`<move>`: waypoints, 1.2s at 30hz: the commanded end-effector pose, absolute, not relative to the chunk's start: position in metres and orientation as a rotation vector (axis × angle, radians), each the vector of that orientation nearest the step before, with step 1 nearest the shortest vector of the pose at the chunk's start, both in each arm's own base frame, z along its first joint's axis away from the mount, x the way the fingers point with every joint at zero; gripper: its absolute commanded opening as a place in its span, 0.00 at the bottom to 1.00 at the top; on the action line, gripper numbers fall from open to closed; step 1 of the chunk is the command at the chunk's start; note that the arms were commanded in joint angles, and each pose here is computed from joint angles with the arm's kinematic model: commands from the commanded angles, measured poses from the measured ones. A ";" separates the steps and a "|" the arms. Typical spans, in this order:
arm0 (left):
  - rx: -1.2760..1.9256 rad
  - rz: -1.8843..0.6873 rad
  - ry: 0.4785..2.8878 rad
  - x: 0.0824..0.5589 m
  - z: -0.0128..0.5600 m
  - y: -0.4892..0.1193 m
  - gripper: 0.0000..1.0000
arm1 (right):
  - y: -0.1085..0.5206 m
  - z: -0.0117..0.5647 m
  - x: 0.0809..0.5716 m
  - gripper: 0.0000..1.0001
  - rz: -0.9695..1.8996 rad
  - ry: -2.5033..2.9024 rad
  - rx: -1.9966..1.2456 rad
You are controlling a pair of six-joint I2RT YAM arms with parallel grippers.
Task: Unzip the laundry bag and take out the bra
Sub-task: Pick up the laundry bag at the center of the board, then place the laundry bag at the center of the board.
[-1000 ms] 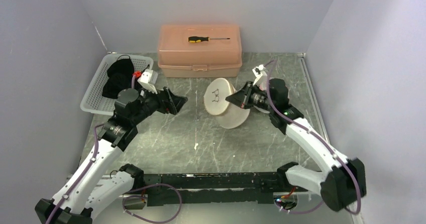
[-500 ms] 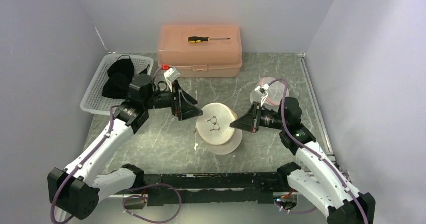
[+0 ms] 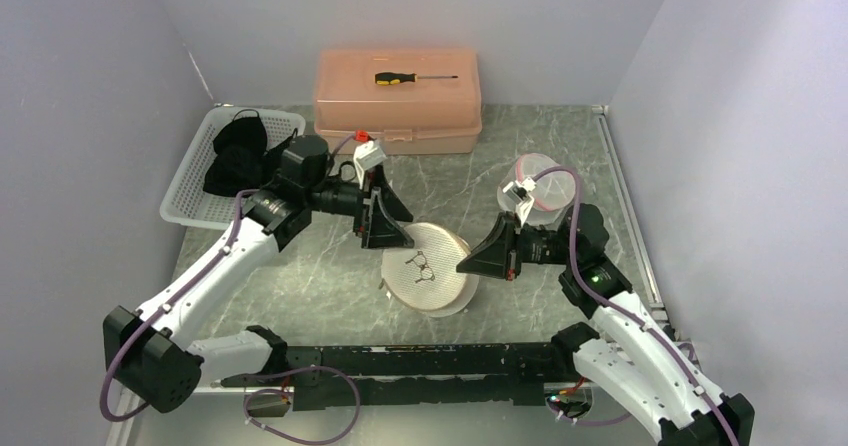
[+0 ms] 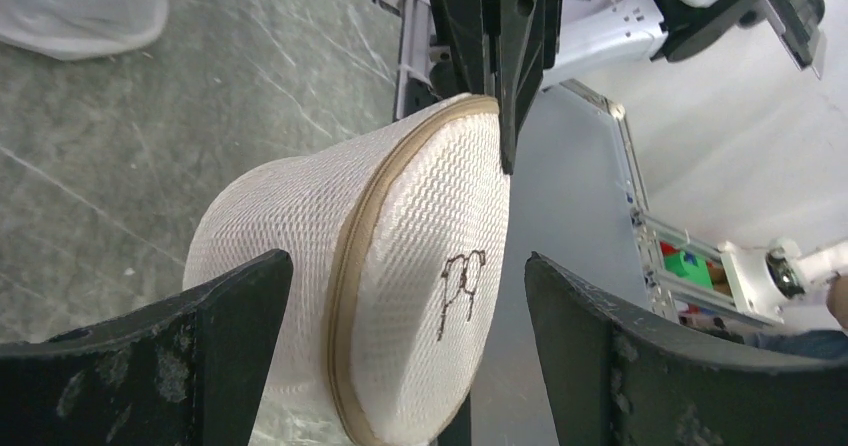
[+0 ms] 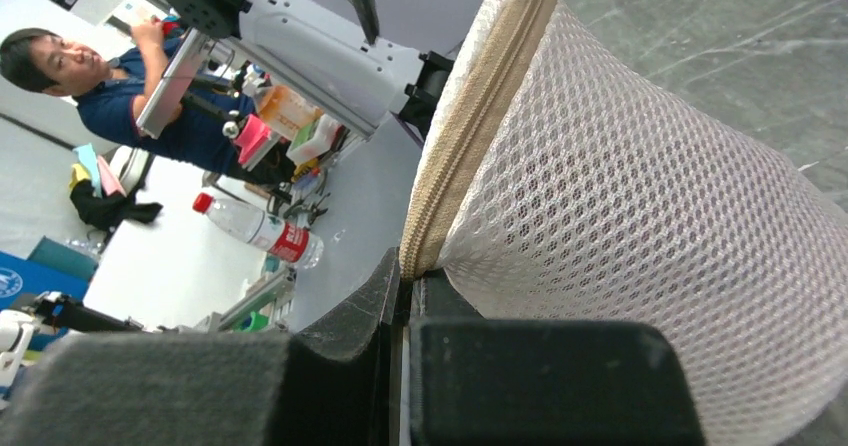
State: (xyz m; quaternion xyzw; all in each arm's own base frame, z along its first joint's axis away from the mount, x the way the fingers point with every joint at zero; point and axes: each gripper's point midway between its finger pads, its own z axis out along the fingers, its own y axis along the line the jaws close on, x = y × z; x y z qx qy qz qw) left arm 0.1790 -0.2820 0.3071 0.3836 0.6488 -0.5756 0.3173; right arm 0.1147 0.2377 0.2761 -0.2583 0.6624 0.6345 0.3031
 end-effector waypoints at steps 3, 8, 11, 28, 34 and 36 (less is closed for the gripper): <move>1.157 -1.512 1.707 0.160 0.298 -0.290 0.87 | 0.237 0.295 0.100 0.00 1.676 1.607 -0.818; 1.203 -1.575 1.709 0.149 0.292 -0.293 0.67 | 0.238 0.293 0.098 0.00 1.677 1.603 -0.831; 1.227 -1.597 1.696 0.142 0.289 -0.292 0.50 | 0.239 0.294 0.098 0.00 1.677 1.601 -0.835; 0.839 -1.466 1.722 0.186 0.313 -0.302 0.03 | 0.211 0.300 0.191 1.00 1.162 1.745 -0.313; 0.279 -1.336 1.683 0.244 0.332 -0.286 0.03 | 0.187 0.314 0.218 1.00 1.132 1.589 0.009; 0.060 -1.326 1.631 0.259 0.327 -0.272 0.03 | 0.183 0.312 0.221 0.99 1.145 1.549 0.061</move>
